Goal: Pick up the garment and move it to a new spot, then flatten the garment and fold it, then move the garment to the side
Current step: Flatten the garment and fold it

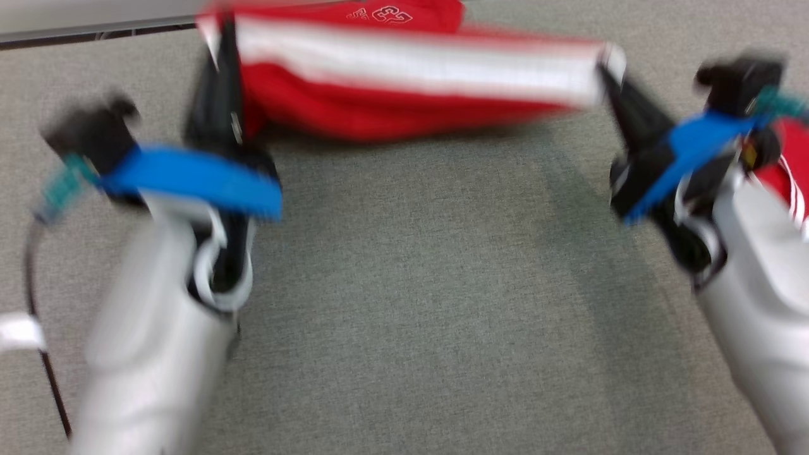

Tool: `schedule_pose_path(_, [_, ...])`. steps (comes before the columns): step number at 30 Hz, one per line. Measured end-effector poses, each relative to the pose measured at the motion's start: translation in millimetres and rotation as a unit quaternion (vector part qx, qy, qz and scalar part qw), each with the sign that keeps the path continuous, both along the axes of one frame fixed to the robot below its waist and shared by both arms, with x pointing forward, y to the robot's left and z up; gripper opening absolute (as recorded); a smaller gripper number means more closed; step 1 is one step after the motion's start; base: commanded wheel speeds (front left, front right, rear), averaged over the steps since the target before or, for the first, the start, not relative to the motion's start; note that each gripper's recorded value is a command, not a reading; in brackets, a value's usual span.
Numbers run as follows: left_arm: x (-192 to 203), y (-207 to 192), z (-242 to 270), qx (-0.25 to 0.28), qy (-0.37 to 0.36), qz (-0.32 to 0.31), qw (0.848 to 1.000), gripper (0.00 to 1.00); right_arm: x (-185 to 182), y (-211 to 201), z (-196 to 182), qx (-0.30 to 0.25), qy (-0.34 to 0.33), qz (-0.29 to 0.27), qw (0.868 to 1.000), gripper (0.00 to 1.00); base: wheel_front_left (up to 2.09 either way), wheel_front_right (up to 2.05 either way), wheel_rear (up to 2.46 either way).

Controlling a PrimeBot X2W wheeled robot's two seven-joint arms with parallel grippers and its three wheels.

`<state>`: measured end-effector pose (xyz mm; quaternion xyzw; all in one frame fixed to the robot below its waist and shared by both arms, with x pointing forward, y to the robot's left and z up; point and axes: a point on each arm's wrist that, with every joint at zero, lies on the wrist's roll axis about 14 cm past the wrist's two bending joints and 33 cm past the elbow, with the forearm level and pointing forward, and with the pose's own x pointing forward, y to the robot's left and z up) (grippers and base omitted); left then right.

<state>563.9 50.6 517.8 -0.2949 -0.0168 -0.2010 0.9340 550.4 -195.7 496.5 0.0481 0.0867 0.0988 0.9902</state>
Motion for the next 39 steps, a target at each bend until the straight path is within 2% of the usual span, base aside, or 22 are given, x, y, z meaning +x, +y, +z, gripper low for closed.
schedule_pose_path(4, [-58,7,-60,0.009,0.085,-0.015,0.996,0.0,-56,1,-60,0.015,0.118,0.017,0.993,0.0,0.0,0.0,0.0])
schedule_pose_path(8, [-116,10,-80,0.024,0.119,-0.043,0.992,0.0,-104,-7,-80,0.02,0.189,0.028,0.981,0.0,0.0,0.0,0.0])
schedule_pose_path(15, [-202,12,-76,0.029,0.154,-0.098,0.983,0.0,-181,-26,-77,0.006,0.26,0.04,0.965,0.0,0.0,0.0,0.0])
schedule_pose_path(20, [-246,12,-68,0.02,0.197,-0.119,0.973,0.0,-229,-45,-65,-0.004,0.291,0.004,0.957,0.0,0.0,0.0,0.0])
schedule_pose_path(22, [-257,11,-64,0.009,0.212,-0.124,0.969,0.0,-238,-47,-51,-0.015,0.283,-0.014,0.959,0.0,0.0,0.0,0.0])
schedule_pose_path(28, [-255,12,-43,-0.022,0.203,-0.109,0.973,0.0,-221,-43,-4,-0.049,0.222,-0.028,0.973,0.0,0.0,0.0,0.0])
schedule_pose_path(32, [-231,14,-37,-0.038,0.184,-0.084,0.979,0.0,-172,-34,25,-0.075,0.158,-0.005,0.985,0.0,0.0,0.0,0.0])
schedule_pose_path(39, [-178,16,-41,-0.058,0.168,-0.036,0.983,0.0,-86,-7,23,-0.085,0.131,0.043,0.987,0.0,0.0,0.0,0.0])
